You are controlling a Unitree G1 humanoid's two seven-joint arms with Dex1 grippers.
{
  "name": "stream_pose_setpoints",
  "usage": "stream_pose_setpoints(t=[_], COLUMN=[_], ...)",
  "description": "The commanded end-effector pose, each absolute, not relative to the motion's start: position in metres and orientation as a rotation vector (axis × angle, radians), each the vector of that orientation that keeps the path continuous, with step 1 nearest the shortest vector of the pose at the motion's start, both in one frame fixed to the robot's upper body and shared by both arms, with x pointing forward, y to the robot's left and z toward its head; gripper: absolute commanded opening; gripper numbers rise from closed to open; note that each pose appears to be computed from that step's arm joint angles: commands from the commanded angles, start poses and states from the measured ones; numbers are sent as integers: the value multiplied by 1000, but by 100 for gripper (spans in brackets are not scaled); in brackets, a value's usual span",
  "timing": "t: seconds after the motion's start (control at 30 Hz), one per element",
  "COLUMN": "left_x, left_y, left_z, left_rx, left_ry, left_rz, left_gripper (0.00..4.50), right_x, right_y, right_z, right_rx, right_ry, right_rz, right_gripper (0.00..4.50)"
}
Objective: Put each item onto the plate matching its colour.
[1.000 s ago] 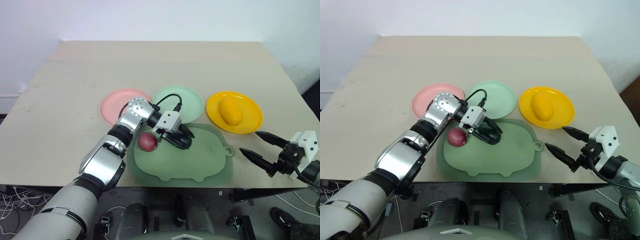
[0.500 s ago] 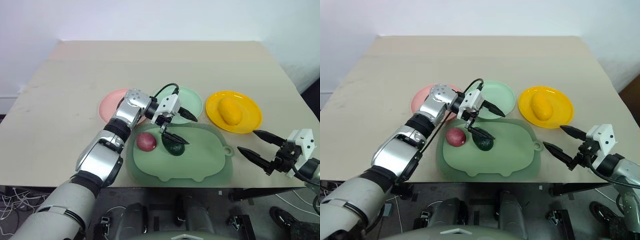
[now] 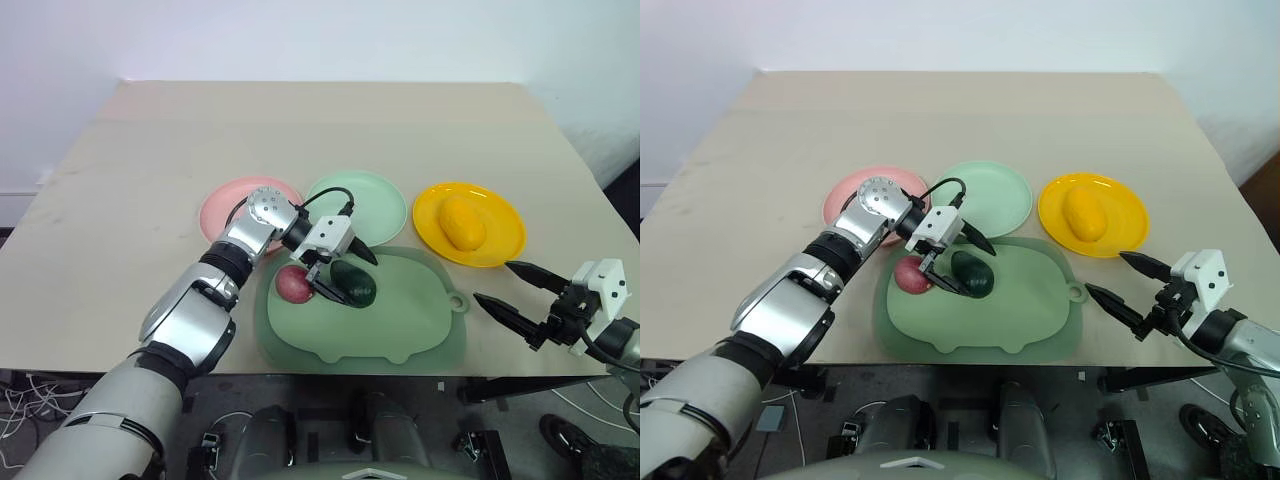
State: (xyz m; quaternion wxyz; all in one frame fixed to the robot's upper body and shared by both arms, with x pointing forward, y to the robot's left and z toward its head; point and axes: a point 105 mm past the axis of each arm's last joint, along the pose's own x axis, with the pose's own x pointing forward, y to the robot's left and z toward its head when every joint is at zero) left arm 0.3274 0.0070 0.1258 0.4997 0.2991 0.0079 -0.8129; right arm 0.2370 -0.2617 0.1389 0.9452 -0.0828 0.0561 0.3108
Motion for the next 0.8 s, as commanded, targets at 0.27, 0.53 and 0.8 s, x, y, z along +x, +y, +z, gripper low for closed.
stream_pose_setpoints(t=[0.27,0.53,0.8], left_x=[329,331,342], left_y=[7,5,-2], left_z=[120,125,155], left_rx=[784,763,671], left_ry=[19,-1,-58], left_rz=[-1964,-1952,-1889], left_gripper=[446,331,318], right_x=[234,229,215], right_y=[-262,-261,-258], right_z=[145,140,138], right_rx=[-185,-224,-278], right_ry=[88,118,129], right_rz=[614,642,747], right_gripper=[450,450,450])
